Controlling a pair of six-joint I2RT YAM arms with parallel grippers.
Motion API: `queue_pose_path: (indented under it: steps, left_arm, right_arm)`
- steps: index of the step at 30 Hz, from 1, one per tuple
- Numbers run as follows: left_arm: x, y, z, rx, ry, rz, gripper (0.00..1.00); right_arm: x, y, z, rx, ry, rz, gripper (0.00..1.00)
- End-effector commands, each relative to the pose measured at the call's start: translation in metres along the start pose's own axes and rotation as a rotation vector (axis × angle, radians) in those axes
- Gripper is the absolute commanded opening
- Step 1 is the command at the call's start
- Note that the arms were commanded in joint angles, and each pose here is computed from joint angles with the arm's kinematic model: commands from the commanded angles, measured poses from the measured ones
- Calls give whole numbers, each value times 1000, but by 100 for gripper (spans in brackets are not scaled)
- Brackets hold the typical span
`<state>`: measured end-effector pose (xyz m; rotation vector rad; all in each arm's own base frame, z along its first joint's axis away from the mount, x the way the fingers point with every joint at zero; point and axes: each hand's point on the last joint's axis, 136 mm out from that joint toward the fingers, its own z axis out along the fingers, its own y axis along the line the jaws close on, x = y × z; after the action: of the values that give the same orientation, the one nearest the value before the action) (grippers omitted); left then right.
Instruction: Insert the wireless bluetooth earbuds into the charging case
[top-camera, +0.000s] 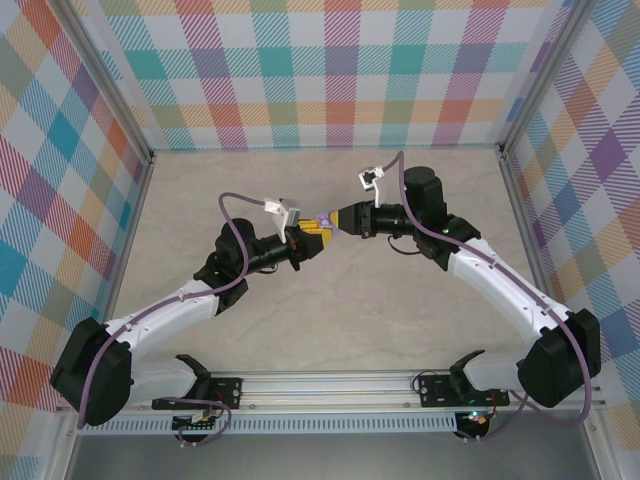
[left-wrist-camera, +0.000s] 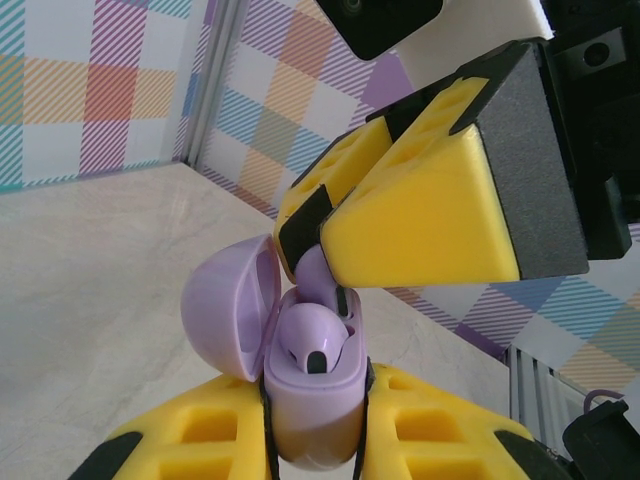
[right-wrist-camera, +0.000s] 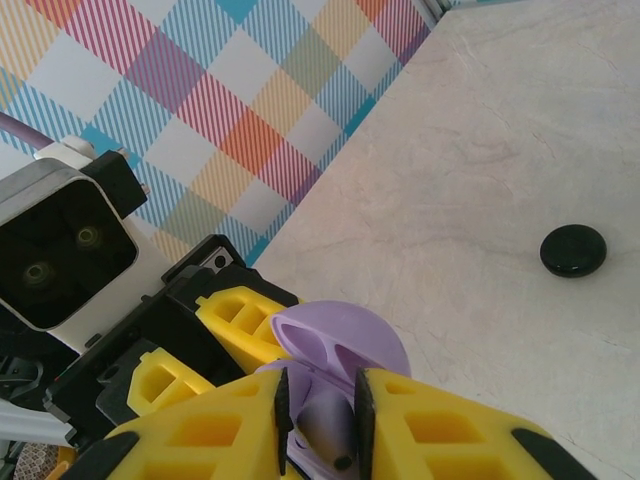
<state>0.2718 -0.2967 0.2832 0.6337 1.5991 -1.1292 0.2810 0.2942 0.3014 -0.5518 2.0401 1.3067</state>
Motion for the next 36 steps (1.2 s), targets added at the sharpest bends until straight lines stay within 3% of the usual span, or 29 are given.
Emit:
queue_pose_path:
  steps: [1,6,14,21,31,36]
  left_arm:
    - [-30,-19,-4,51,-77,40,10]
    - [-30,-20,-4,52,-73,43,10]
    - [-24,-18,-5,35,-43,55,10]
    - [-25,-21,-9,36,-34,79,10]
    - [-19,-21,-10,33,-1,91,9]
    - [-22,-33,-10,100,-12,100,8]
  right_arm:
    - [-4,6,-1,-5,6,-27,30]
    - [-6,7,-1,-2,2,-30,35]
    - [-12,2,-9,67,-31,-43,52]
    - [-18,-15,-19,198,-69,-43,55]
    - [-12,-30,-31,269,-59,-33,55]
    - [-4,-40,-31,250,-20,2,39]
